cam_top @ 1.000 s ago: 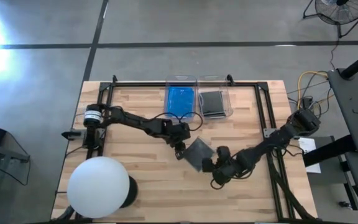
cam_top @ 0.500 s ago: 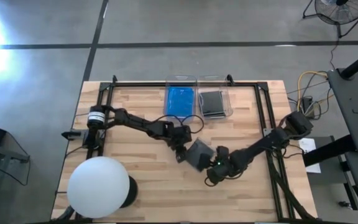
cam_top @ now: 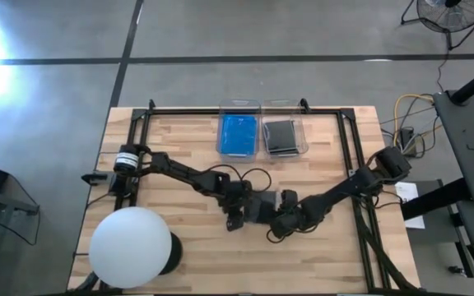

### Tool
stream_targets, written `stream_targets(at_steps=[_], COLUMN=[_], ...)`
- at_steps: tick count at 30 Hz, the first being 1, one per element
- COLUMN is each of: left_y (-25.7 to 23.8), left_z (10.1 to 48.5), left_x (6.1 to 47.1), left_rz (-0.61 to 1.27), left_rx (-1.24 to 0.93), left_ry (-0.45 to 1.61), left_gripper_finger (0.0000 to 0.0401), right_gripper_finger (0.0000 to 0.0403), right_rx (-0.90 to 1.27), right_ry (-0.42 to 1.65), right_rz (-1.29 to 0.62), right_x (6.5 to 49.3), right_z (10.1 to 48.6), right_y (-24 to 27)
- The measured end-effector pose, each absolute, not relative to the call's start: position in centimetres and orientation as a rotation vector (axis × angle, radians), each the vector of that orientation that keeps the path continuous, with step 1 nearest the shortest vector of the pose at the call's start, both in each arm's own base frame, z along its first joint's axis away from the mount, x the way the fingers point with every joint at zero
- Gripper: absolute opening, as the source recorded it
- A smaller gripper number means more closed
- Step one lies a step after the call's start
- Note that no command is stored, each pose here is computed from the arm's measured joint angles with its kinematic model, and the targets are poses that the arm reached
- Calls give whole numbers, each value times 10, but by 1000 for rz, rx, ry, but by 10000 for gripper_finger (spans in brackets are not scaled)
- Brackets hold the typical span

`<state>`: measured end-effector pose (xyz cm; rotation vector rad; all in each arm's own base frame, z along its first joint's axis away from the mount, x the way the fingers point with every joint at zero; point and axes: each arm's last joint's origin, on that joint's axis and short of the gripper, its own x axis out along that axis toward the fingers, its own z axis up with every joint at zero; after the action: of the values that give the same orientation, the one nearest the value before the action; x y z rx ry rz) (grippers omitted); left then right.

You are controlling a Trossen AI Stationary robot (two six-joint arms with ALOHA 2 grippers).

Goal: Pick & place jewel cases by type
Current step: Put the black CD case into the right transparent bin

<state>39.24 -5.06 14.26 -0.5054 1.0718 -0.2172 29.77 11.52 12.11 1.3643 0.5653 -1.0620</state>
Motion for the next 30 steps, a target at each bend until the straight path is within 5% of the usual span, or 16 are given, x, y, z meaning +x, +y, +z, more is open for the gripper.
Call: stream_targets(at_steps=[11, 30], left_y=[-52, -57], left_z=[139, 126], left_x=[389, 378], left_rz=[-232, -205], left_rx=[-485, -519], left_ry=[1074, 1116], left_gripper_finger=[71, 71], right_gripper_finger=[263, 262], right_rx=[1177, 1185], right_ry=[528, 380], right_rz=[-913, -709], right_x=[307, 324], right_z=[147, 181], right_y=[113, 121])
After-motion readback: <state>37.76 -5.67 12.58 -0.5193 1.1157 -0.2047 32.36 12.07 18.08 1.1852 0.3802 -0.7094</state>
